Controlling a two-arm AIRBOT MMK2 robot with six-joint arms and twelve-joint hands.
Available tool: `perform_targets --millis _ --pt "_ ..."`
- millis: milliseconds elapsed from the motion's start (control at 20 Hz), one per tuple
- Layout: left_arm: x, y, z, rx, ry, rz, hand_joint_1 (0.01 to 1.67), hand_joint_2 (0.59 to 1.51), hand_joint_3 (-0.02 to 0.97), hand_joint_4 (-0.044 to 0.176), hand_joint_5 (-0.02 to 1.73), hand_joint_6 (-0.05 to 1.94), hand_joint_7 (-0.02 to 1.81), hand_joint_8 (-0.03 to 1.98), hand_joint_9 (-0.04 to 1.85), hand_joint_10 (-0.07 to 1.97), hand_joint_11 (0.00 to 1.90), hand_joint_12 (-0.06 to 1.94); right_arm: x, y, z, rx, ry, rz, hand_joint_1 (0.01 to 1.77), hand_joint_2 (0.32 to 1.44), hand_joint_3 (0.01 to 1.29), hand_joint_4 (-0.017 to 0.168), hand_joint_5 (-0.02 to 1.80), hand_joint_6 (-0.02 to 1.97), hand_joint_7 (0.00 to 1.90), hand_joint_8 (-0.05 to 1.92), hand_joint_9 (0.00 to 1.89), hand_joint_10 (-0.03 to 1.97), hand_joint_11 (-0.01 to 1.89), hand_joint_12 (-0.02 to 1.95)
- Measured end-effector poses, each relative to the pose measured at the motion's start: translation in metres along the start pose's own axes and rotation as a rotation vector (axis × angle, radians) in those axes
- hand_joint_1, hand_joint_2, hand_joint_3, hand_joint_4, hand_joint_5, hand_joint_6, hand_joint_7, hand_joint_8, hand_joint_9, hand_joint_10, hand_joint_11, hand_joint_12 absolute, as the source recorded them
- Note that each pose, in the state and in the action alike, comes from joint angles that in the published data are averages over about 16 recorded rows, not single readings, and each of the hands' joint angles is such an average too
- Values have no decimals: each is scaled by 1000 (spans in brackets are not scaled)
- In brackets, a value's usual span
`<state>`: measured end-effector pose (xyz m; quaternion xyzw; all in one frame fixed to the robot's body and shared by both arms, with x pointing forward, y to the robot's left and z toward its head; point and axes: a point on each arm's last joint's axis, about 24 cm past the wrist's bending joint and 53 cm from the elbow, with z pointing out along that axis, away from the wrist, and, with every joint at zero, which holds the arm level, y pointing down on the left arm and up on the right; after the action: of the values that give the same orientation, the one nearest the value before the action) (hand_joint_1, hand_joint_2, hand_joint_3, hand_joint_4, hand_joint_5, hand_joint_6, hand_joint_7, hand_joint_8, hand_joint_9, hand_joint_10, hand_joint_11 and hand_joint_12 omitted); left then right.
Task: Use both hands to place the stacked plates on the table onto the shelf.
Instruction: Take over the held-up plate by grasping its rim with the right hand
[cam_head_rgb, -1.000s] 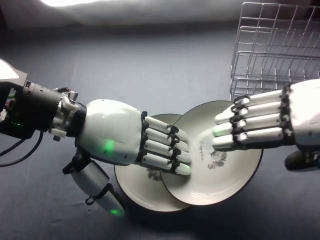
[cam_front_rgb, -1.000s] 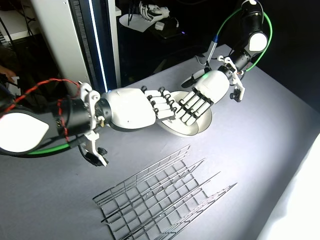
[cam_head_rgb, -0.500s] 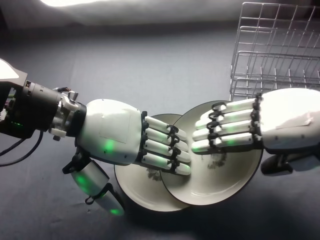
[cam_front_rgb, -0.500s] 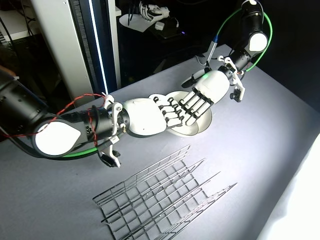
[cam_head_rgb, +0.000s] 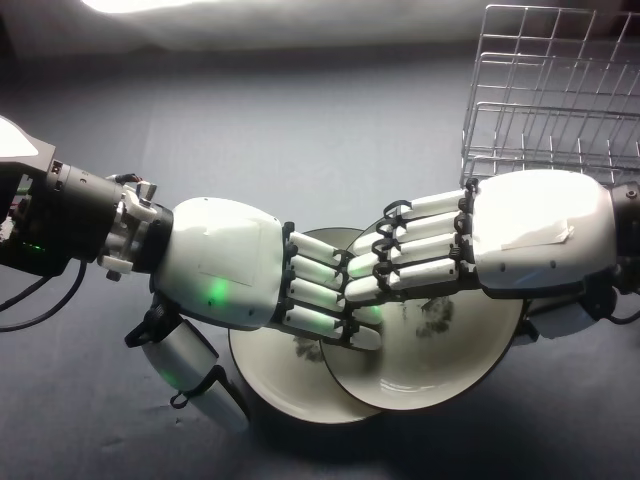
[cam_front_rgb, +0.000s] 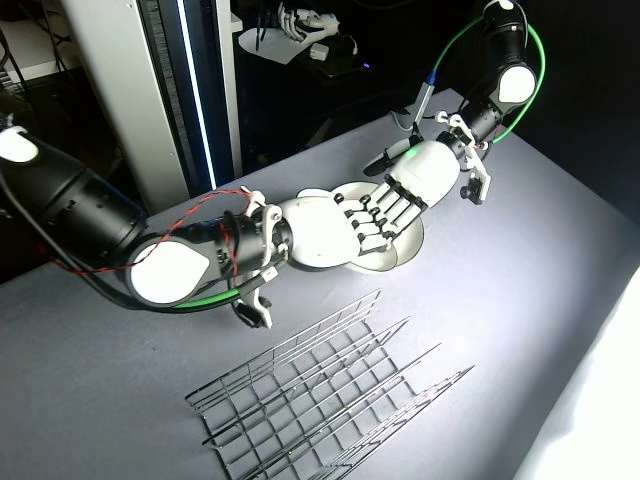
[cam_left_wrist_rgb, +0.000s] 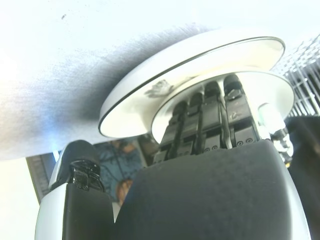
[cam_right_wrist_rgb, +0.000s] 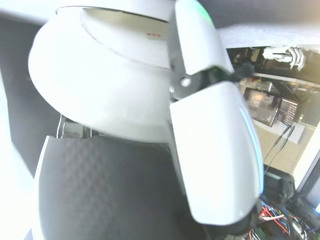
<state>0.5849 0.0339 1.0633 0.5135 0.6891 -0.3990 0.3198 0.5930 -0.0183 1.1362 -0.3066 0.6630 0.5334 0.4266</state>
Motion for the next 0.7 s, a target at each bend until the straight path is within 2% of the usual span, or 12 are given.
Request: perform_targets --millis 250,450,550,700 --pt "0 0 0 -1 0 -1 13 1139 16 3 -11 -28 -12 -22 18 7 15 10 -2 1 4 -3 -6 -4 1167 1107 23 -3 318 103 347 44 267 333 88 1207" --pt "-1 2 -1 -5 -2 -5 13 1138 16 3 -11 -34 -10 -18 18 7 15 8 -5 4 5 -14 -14 -8 1136 1094 21 -3 483 327 537 212 454 521 259 1415" --pt "-1 2 -1 -9 -4 -8 13 1138 16 3 -12 -37 -9 -15 18 8 16 5 -6 6 5 -21 -18 -10 1132 1079 20 -4 555 449 620 315 538 648 357 1483" --pt "-4 4 -4 -17 -7 -11 13 1138 16 3 -10 -41 -5 -10 18 8 16 -1 -9 8 5 -32 -26 -11 1135 1054 18 -6 633 625 706 468 635 797 507 1484"
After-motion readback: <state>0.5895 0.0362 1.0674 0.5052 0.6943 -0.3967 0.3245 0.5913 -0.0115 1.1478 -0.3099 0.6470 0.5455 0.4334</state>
